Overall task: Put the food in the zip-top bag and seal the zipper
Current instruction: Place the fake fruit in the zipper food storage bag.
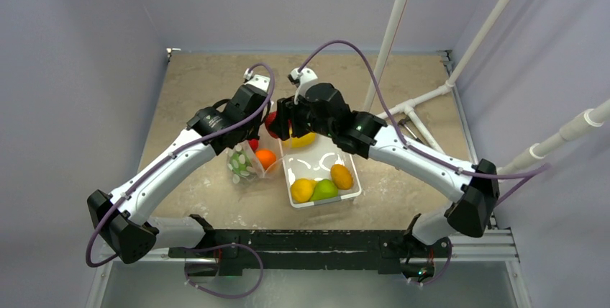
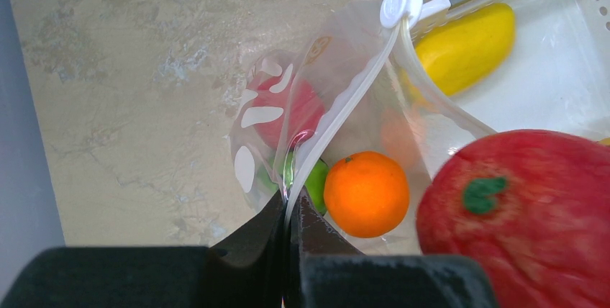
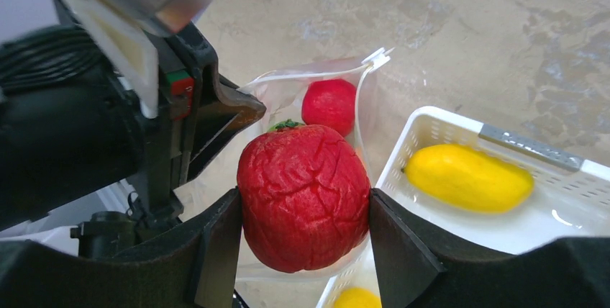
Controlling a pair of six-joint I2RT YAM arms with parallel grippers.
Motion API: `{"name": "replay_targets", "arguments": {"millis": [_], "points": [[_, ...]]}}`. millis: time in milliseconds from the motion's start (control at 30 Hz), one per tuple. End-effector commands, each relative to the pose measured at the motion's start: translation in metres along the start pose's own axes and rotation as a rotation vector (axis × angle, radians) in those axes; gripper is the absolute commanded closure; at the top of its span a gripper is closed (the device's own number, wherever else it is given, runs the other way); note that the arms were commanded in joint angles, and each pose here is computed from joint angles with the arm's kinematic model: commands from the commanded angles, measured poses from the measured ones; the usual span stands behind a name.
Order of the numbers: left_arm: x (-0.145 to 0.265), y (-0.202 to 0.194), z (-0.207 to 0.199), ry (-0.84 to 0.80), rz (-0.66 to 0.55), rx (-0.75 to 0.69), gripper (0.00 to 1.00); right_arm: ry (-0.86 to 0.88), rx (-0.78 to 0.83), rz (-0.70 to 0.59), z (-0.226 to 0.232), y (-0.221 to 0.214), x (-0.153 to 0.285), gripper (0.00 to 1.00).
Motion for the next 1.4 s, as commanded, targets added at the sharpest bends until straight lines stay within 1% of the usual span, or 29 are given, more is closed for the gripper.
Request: {"name": "replay_targets", "arguments": {"millis": [0,67,267,367,467,533,700,967,1233,1367], "points": [[0.006,0.004,0.001,-0.01,-0.036,0.024,1.0,0.038,0.016,-0.032,0.011,0.007,-0.014,0.58],[0.006,0.004,0.001,-0.012,-0.035,0.025,1.0,0.041,0.015,-0.035,0.01,0.004,-0.021,0.51],[0.007,0.004,0.001,-0.016,-0.036,0.029,1.0,0.045,0.016,-0.035,0.009,-0.001,-0.034,0.24],[0.007,0.003,0.001,-0.016,-0.034,0.031,1.0,0.039,0.016,-0.043,0.008,0.0,-0.034,0.14],[0.006,0.002,0.001,-0.014,-0.032,0.03,1.0,0.036,0.011,-0.052,0.008,0.001,-0.03,0.08],[0.007,0.002,0.001,-0.012,-0.033,0.031,1.0,0.056,0.004,-0.048,0.01,0.001,-0.024,0.02],[0.006,0.002,0.001,-0.008,-0.032,0.03,1.0,0.053,-0.007,-0.1,0.01,0.01,-0.005,0.01],[0.005,0.002,0.001,-0.008,-0.034,0.03,1.0,-0.007,-0.044,-0.131,0.0,0.01,0.02,0.01],[0.005,0.002,0.001,-0.008,-0.034,0.029,1.0,-0.046,-0.092,-0.111,-0.014,-0.006,0.045,0.01],[0.004,0.003,0.001,-0.006,-0.035,0.029,1.0,-0.088,-0.11,-0.044,-0.024,-0.024,0.051,0.01]]}}
Point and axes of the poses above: each gripper's point midway between its finger pads, its own x axis back along the fingers, its own z axis along the line the jaws close on, y = z × x, the point moved 7 cm from there along x, back along the fingers, and after that the axes turned 7 degrees about -x, right-handed, at the moved point
